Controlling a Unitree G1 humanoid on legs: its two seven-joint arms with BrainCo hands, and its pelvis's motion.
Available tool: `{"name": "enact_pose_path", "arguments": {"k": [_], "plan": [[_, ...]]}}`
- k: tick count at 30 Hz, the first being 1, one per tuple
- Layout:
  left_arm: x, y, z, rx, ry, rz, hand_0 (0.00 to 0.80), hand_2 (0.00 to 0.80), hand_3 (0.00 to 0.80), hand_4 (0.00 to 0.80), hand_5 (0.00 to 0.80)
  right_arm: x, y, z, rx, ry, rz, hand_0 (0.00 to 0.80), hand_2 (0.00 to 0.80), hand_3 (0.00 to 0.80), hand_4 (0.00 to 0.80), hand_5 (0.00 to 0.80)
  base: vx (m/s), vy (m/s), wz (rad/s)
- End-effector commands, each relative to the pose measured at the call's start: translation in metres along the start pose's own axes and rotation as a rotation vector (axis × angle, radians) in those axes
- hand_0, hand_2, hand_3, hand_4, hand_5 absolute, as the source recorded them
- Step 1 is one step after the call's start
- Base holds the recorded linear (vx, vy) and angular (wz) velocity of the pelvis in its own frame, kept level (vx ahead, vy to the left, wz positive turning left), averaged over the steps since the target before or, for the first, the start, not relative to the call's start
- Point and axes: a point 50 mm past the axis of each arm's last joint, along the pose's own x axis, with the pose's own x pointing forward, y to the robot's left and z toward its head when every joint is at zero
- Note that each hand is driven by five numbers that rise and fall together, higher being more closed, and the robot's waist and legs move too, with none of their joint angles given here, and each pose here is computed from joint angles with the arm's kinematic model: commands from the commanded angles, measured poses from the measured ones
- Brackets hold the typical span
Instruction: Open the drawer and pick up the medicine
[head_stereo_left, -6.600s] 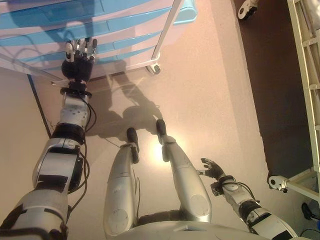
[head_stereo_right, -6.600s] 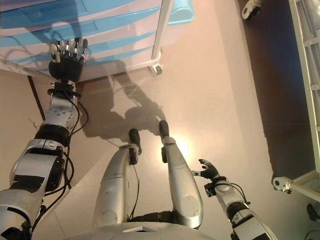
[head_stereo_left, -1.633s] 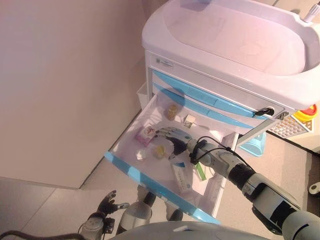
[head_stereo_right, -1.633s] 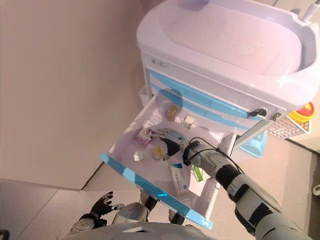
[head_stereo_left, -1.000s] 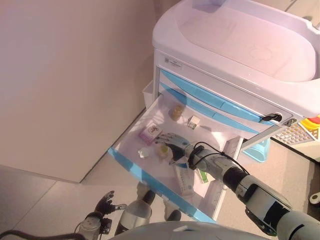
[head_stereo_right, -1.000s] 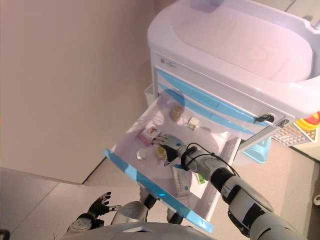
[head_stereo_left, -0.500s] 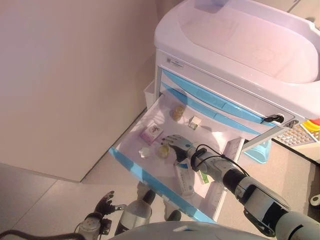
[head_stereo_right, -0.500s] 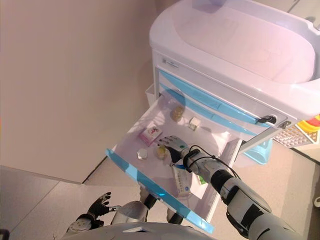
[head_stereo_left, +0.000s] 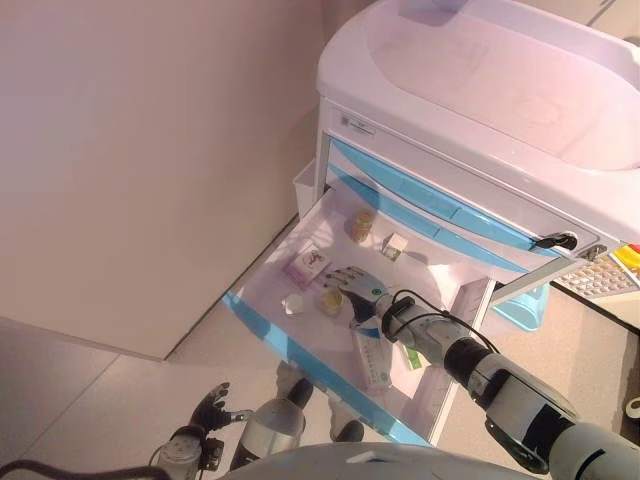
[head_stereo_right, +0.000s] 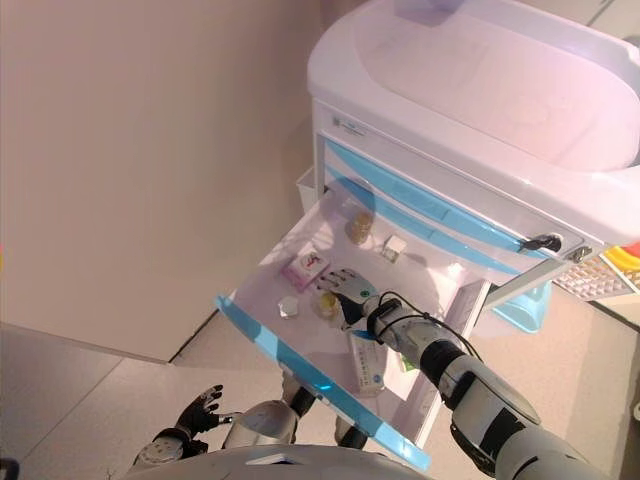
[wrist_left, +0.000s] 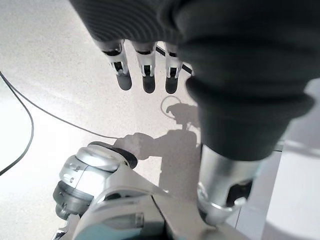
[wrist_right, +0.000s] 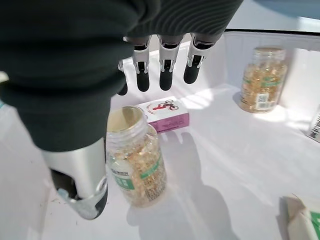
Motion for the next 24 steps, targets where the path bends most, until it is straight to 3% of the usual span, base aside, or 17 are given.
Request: {"name": "enact_pose_path", "arguments": {"k": [1, 24], "plan": [[0.002, -0.004, 0.003, 0.056, -0.017, -0.036, 0.000, 0.000, 0.000, 0.000, 0.000, 0.013, -0.020, 0.010, -0.044, -0.057, -0.075, 0.000, 0.000, 0.000, 0.000, 0.000, 0.000, 0.000, 0.00], [0.001, -0.001, 0.004, 0.066, -0.028, -0.043, 0.000, 0.000, 0.000, 0.000, 0.000, 0.016, -0.017, -0.003, -0.045, 0.053, -0.064, 0.000, 0.000, 0.000, 0.000, 0.000, 0.013, 0.007, 0.03]]}}
